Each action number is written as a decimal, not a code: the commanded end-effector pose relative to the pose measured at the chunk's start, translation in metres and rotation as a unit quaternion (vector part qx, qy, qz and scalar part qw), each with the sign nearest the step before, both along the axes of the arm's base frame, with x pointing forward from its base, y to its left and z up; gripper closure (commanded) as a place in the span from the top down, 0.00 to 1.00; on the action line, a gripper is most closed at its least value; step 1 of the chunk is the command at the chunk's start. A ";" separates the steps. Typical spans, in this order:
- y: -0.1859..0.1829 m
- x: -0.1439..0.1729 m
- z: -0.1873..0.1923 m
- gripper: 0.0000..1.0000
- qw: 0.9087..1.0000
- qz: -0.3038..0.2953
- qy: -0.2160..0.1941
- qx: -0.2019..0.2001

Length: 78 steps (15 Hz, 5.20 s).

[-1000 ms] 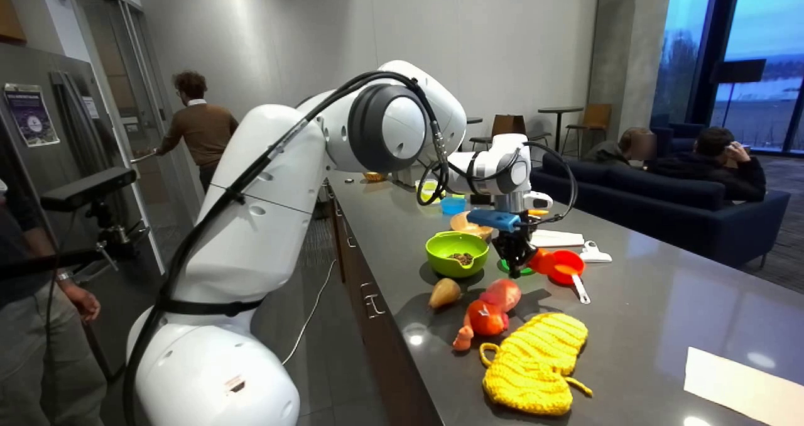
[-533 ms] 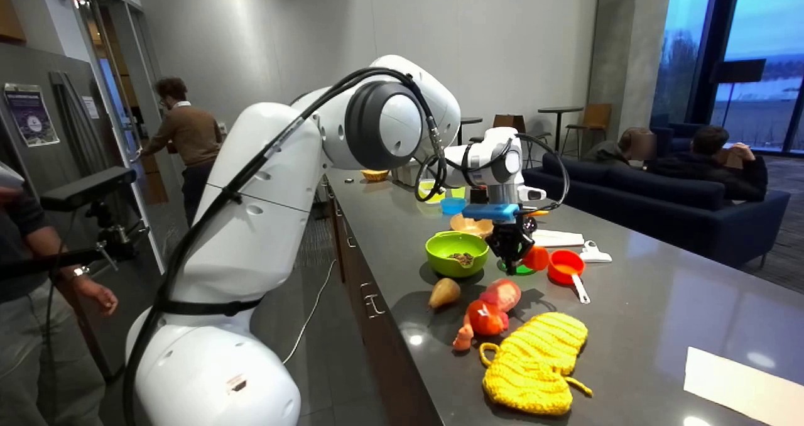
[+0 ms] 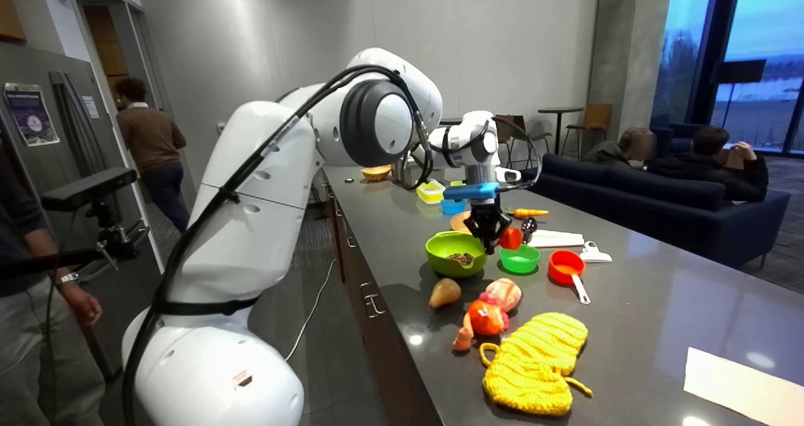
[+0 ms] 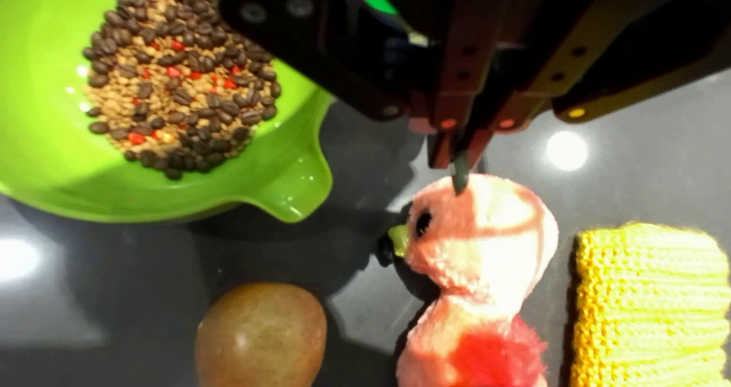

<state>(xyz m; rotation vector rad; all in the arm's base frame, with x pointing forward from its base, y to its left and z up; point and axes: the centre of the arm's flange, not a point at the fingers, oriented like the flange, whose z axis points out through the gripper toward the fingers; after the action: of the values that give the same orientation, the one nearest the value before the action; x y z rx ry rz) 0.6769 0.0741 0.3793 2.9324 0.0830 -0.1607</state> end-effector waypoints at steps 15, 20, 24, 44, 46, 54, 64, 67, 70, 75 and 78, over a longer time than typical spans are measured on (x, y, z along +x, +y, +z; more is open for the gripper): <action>0.051 -0.016 0.044 0.01 0.996 0.085 0.013 0.006; 0.083 -0.021 0.039 0.01 0.990 0.133 0.030 0.016; 0.098 -0.022 0.033 0.01 0.986 0.161 0.041 0.018; 0.137 0.010 -0.004 0.01 0.951 0.283 0.119 -0.042; 0.134 0.015 -0.010 0.01 0.949 0.286 0.115 -0.064; 0.131 0.024 -0.015 0.01 0.949 0.279 0.115 -0.087; 0.128 0.032 -0.027 0.01 0.947 0.273 0.123 -0.117; 0.126 0.032 -0.035 0.01 0.946 0.270 0.136 -0.116; 0.124 0.032 -0.043 0.01 0.945 0.269 0.147 -0.115; 0.151 0.032 -0.059 0.01 0.940 0.273 0.164 -0.121; 0.162 0.029 -0.064 0.01 0.938 0.274 0.176 -0.123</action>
<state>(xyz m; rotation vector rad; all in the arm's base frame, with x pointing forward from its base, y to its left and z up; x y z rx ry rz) 0.6938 0.2247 0.3119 2.5007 0.8671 -0.5272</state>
